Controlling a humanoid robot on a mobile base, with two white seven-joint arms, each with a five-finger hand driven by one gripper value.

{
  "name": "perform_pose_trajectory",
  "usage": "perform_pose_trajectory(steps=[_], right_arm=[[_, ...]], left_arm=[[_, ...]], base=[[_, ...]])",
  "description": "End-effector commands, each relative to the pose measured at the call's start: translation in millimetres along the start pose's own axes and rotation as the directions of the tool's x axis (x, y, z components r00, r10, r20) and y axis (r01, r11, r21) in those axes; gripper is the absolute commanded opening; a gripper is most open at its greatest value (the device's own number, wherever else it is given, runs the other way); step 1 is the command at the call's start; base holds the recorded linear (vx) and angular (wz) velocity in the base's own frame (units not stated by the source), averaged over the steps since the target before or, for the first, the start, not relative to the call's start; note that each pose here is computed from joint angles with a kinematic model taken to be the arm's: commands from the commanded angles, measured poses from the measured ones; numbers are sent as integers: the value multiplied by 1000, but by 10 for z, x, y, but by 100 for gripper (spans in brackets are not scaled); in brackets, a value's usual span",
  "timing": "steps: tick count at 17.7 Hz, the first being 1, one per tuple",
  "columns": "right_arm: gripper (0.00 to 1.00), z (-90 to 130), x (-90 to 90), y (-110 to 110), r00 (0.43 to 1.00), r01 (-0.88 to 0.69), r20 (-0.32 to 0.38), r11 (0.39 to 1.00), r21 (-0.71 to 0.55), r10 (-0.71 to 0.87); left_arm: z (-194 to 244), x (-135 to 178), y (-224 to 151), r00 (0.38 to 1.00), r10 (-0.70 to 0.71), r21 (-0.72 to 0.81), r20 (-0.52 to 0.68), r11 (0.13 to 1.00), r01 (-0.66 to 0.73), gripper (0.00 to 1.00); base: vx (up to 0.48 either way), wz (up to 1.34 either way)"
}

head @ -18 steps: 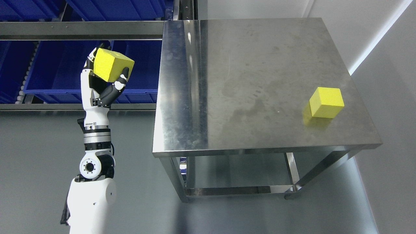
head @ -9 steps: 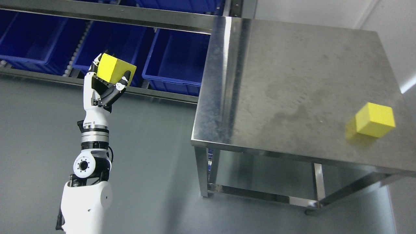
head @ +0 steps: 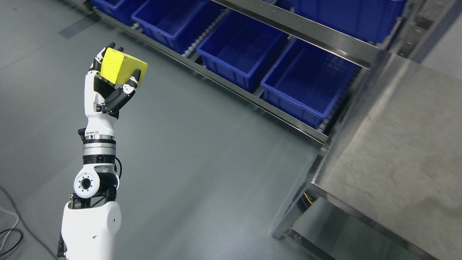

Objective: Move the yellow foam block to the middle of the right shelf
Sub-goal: 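Hold the cube raised in the left hand while the robot turns to the bins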

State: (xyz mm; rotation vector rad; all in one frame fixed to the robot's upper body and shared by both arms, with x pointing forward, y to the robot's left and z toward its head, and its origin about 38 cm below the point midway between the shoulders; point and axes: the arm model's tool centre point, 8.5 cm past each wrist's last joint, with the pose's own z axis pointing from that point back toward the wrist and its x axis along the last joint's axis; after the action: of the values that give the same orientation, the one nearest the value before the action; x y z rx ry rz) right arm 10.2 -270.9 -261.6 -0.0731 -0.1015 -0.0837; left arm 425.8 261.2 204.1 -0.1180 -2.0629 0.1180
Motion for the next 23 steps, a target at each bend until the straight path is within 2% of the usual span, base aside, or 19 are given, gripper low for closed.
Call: perform_pose_trajectory(steps=[1, 12, 23], right_arm=[[100, -6, 89, -111, 1000, -2, 22, 1000, -17, 2], [100, -5, 79, -112, 1000, -2, 20, 1000, -17, 2], [100, -6, 89, -111, 1000, -2, 22, 1000, -17, 2]], left_arm=[[18, 322, 24, 996, -21, -12, 90, 1000, 23, 52], [162, 277, 94, 994, -31, 6, 106, 1000, 31, 52], [258, 228, 106, 994, -34, -1, 100, 999, 34, 52]], base=[[103, 984], [113, 769], [197, 338]])
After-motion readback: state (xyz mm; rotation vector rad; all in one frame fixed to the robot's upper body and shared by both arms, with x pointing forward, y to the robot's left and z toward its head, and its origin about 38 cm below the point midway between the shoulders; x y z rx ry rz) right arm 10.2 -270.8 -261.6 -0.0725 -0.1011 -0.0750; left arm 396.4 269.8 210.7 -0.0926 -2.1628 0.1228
